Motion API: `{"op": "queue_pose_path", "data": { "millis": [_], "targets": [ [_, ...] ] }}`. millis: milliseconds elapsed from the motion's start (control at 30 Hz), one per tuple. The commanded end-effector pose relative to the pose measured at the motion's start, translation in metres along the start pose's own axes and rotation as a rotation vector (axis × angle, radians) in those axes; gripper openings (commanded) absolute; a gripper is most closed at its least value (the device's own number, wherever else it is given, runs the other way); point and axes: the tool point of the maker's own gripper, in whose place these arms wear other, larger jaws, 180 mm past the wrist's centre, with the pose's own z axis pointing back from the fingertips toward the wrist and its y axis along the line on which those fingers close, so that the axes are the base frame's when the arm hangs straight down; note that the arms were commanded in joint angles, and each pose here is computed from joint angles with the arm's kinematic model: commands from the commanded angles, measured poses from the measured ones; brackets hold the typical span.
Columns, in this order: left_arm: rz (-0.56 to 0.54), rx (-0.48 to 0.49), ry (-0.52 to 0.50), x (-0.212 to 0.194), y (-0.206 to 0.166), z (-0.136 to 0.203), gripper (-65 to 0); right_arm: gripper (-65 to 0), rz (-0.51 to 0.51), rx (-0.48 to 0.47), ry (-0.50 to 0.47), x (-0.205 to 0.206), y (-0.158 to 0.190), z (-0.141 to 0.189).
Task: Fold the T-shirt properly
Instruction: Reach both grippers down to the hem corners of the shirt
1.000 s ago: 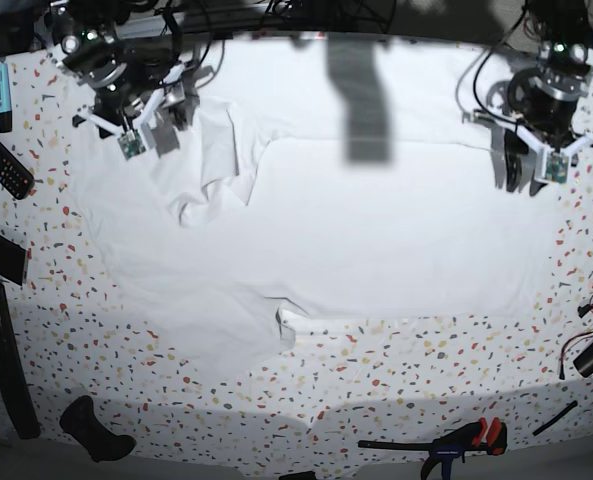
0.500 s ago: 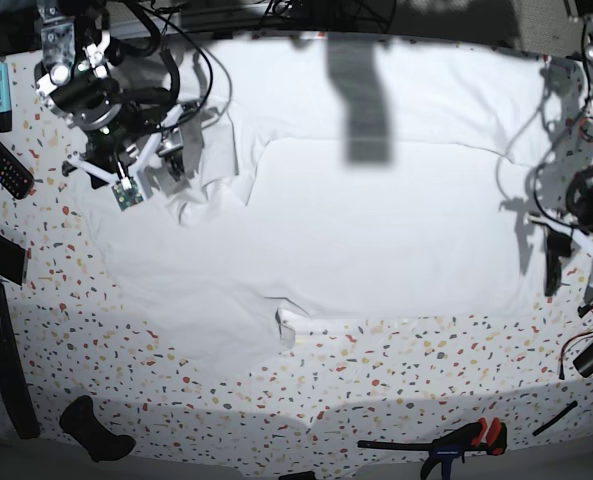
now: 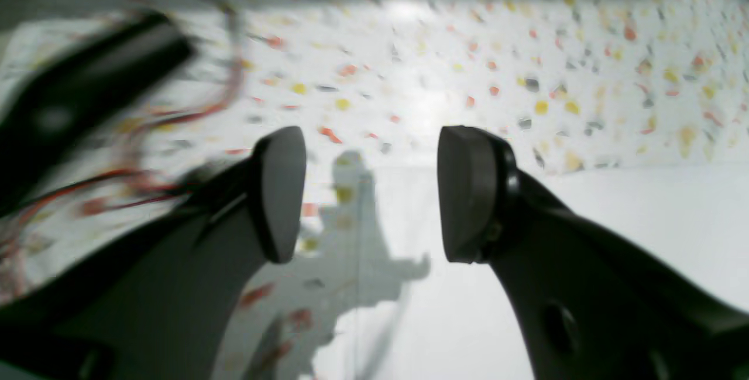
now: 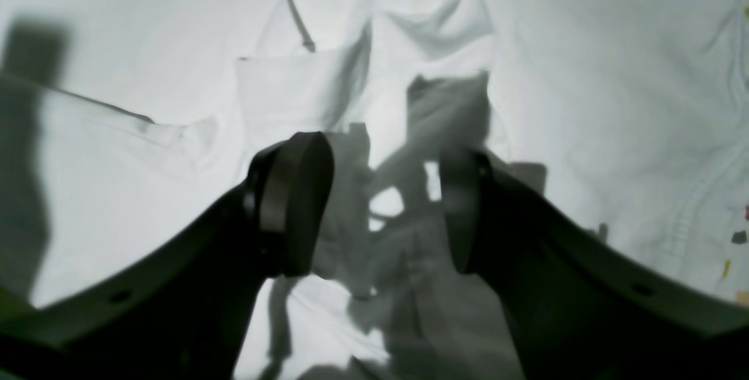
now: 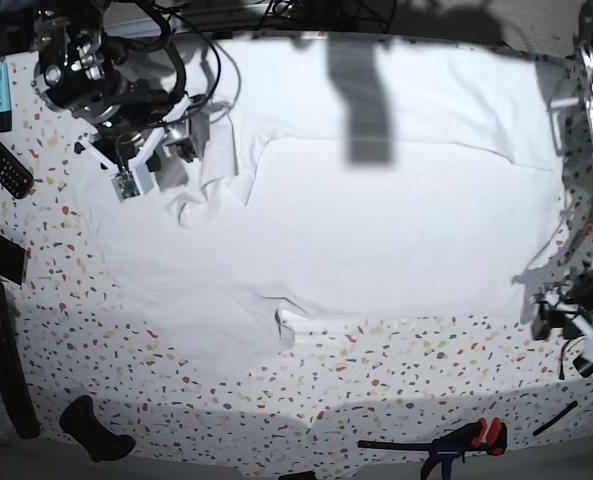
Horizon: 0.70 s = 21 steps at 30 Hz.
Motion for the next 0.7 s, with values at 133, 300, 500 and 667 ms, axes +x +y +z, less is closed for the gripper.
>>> {"op": "queue_pose_path", "data": {
  "millis": [133,300,500,667],
  "targets": [
    [-0.027,-0.011,0.12,0.008,0.004,-0.029,-30.6,-32.4,0.015,0.0,-0.032,0.01,0.0,0.004],
    [0.098,0.06,0.207,-0.001,0.036,-0.032,-30.6,-32.4,0.014,0.001,-0.032,0.01,0.0,0.004],
    [0.376,0.087,0.232,-0.035,0.046,-0.026,-30.6,-32.5,0.014,0.001,-0.024,0.009,0.0,0.004],
    [0.403,0.034,0.246,-0.052,0.032,-0.026,-30.6,-32.4,0.015,0.001,-0.021,0.008,0.0,0.004]
  ]
}}
